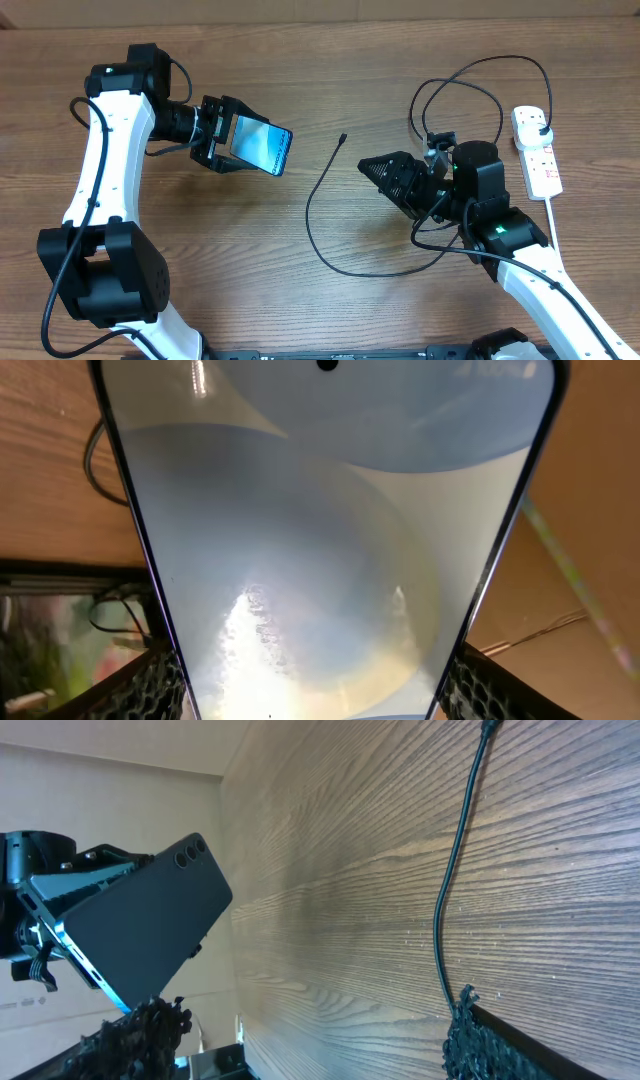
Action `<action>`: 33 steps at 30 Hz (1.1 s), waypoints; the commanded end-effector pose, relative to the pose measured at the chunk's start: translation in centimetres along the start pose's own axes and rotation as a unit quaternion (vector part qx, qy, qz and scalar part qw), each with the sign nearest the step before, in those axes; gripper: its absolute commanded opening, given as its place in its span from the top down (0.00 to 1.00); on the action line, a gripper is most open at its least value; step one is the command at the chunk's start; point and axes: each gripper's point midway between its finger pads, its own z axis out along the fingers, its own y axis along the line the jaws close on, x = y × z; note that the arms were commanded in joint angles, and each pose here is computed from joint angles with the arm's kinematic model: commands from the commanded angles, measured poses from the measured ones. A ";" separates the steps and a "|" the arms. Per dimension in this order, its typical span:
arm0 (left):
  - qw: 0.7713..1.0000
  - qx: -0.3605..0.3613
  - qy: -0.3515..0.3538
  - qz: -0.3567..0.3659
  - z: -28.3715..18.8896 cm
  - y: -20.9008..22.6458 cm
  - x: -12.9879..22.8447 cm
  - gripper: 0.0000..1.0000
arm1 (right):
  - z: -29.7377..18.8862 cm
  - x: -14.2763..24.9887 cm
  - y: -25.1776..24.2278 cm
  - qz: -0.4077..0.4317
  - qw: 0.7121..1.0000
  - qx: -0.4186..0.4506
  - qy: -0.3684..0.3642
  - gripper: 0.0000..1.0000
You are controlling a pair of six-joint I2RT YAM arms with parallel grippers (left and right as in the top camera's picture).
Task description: Plug charger to phone and switch on socket
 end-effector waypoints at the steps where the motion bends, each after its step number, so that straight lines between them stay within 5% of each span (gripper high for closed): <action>1: 0.999 0.022 0.024 -0.035 -0.6 -1.0 1.8 0.38 | 0.0 -0.4 0.8 -0.014 1.000 -0.005 -0.006 0.13; 33: 0.998 0.022 0.020 -0.060 -0.5 -1.1 1.7 0.39 | 0.0 -0.3 0.6 -0.011 1.000 -0.001 -0.003 0.13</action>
